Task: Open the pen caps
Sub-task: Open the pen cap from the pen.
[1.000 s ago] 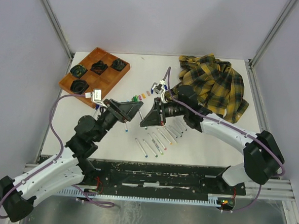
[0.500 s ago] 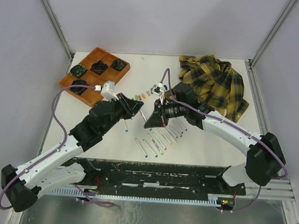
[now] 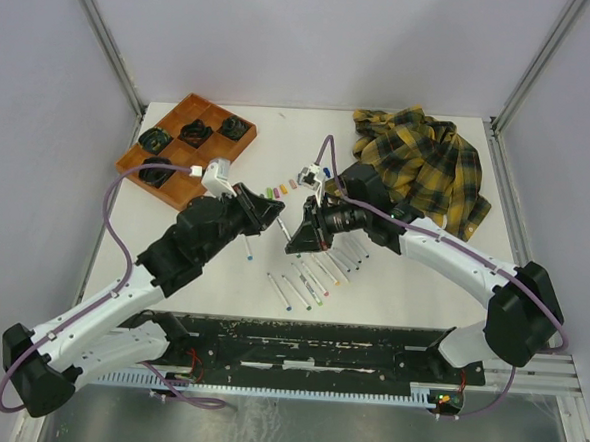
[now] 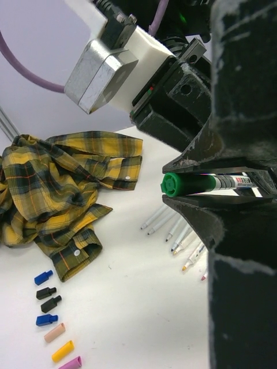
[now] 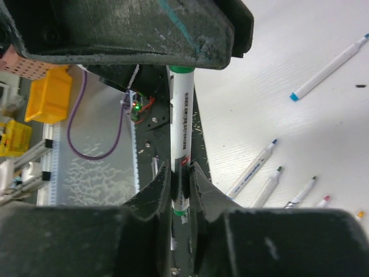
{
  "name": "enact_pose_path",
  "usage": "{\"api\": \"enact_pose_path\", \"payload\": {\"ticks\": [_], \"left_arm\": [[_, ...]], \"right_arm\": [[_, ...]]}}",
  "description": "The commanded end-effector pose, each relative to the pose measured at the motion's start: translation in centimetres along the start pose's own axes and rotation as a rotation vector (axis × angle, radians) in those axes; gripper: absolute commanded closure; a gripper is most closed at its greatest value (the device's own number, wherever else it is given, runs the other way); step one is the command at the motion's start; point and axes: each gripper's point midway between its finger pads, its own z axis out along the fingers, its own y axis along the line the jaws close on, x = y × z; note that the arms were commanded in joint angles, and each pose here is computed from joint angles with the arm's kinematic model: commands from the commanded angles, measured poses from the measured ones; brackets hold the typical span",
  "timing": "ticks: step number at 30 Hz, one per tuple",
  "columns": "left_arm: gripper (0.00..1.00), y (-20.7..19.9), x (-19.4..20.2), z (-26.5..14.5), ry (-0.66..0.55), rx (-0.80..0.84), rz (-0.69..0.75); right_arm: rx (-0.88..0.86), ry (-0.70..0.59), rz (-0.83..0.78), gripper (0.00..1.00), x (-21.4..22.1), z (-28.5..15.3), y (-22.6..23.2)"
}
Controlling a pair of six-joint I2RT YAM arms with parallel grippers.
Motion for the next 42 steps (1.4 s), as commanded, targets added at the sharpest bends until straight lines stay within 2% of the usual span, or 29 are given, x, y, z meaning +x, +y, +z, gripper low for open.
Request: {"api": "enact_pose_path", "payload": {"ticks": [1,5,9,12,15,17,19,20,24,32,38,42], "left_arm": [[0.97,-2.2,-1.0,0.0,-0.018,0.099,0.059],[0.97,-3.1,-0.2,-0.1,-0.005,0.186,0.066],[0.97,-3.6,0.0,-0.3,-0.015,0.235,0.059],[0.97,-3.9,0.1,-0.3,-0.020,0.263,0.057],[0.97,-4.1,-0.1,-0.5,-0.038,0.284,0.056],[0.97,-4.2,-0.3,-0.6,-0.055,0.295,0.059],[0.97,-4.2,-0.8,-0.9,-0.082,0.297,0.062],[0.97,-4.1,-1.2,-1.0,-0.102,0.291,0.064],[0.97,-3.7,-4.1,-1.6,-0.210,0.234,0.082],[0.97,-3.9,-13.4,-2.3,-0.426,0.177,0.065],[0.97,-3.1,-17.0,-1.1,-0.454,0.184,0.028],[0.97,-0.6,-16.1,0.1,-0.420,0.093,0.052]], "right_arm": [[-0.089,-0.072,-0.052,0.72,-3.0,-0.5,2.8],[-0.139,-0.101,0.022,0.61,-3.3,-0.5,3.2],[-0.165,-0.122,0.039,0.59,-3.8,-0.7,3.4],[-0.185,-0.132,0.051,0.64,-4.0,-0.8,3.7],[-0.198,-0.132,0.060,0.73,-4.0,-0.8,3.8],[-0.204,-0.131,0.063,0.83,-4.0,-0.7,3.9],[-0.204,-0.128,0.070,0.98,-3.9,-0.7,3.8],[-0.204,-0.126,0.073,1.00,-3.9,-0.6,3.7],[-0.216,-0.100,0.101,1.00,-3.4,-0.2,3.4],[-0.229,-0.050,0.155,1.00,-2.1,0.9,2.6],[-0.229,-0.041,0.146,1.00,-1.8,1.2,2.7],[-0.184,-0.030,0.099,1.00,-1.7,1.0,2.3]]}}
